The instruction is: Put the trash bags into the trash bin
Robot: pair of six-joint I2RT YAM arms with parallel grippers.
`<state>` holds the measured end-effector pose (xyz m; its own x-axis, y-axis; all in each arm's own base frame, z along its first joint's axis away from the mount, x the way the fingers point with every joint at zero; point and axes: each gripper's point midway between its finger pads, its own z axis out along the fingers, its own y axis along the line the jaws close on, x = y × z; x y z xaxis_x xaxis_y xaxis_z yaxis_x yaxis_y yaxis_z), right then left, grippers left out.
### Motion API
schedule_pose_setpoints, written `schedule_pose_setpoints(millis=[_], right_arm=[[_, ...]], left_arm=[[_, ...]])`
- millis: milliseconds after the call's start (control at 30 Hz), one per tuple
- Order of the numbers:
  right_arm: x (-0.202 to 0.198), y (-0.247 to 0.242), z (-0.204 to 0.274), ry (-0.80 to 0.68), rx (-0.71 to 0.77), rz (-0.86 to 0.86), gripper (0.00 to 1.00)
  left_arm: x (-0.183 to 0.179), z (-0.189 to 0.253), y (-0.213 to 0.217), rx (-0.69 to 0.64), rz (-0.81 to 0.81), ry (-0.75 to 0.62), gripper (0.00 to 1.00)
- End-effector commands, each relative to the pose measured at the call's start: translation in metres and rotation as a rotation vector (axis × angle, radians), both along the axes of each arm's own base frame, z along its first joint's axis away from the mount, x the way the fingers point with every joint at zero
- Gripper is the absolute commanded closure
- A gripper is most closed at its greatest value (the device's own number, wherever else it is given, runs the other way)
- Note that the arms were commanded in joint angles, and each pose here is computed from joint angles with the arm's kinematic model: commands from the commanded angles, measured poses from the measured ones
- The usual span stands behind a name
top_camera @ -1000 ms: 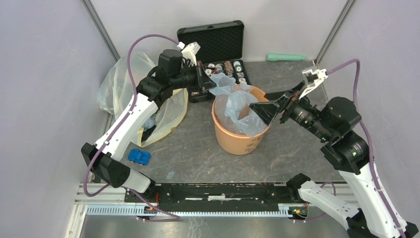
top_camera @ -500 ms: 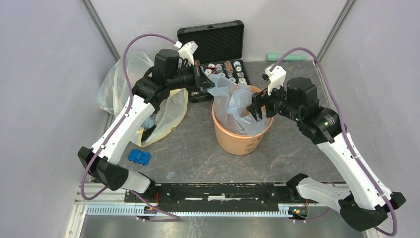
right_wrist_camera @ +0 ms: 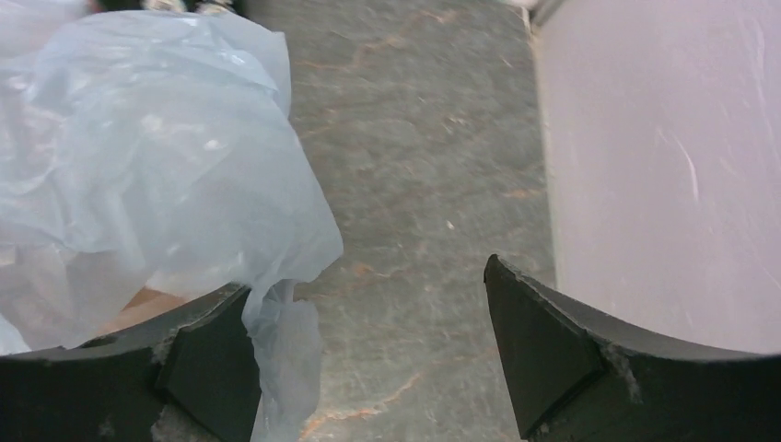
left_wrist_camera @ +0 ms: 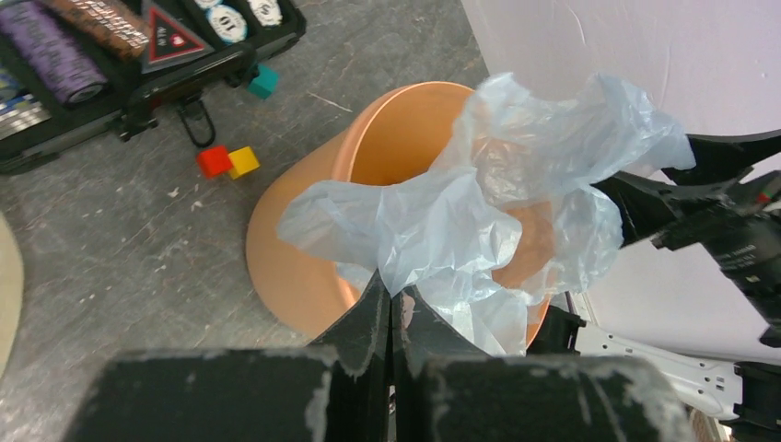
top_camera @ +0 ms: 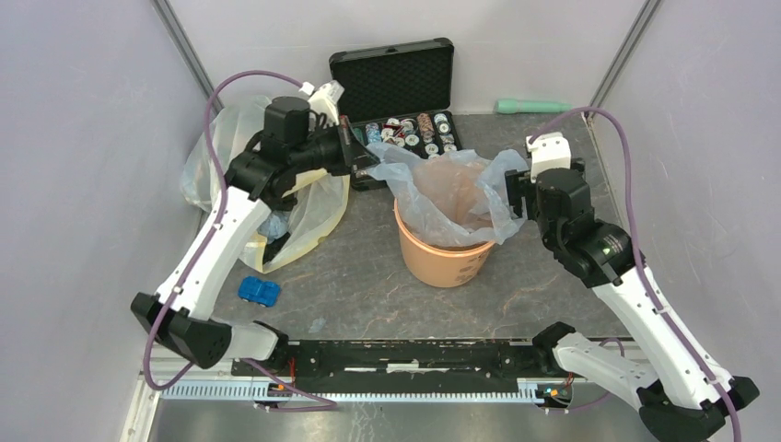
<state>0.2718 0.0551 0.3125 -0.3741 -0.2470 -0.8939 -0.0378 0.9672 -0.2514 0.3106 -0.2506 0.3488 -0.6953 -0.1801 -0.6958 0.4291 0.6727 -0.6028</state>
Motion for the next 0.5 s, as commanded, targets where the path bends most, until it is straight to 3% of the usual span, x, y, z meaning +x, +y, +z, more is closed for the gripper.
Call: schedule_pose_setpoints(millis=[0, 67, 167, 467], right_arm=[[-0.001, -0.037, 0.004, -0.102, -0.001, -0.215, 0.09], [-0.002, -0.045, -0.003, -0.101, -0.017, -0.26, 0.02], [-0.005, -0.048, -0.005, -0.079, -0.025, -0.274, 0.02], [-0.023, -0.02, 0.077, -0.181, 0.089, -0.002, 0.02]], left_arm=[[-0.022, 0.016, 0.021, -0.032, -0.03, -0.056, 0.98], [-0.029, 0.017, 0.025, -0.074, -0.055, -0.048, 0.98], [-0.042, 0.01, 0.02, -0.117, -0.11, -0.022, 0.98], [-0.029, -0.004, 0.013, -0.125, -0.112, 0.013, 0.98]])
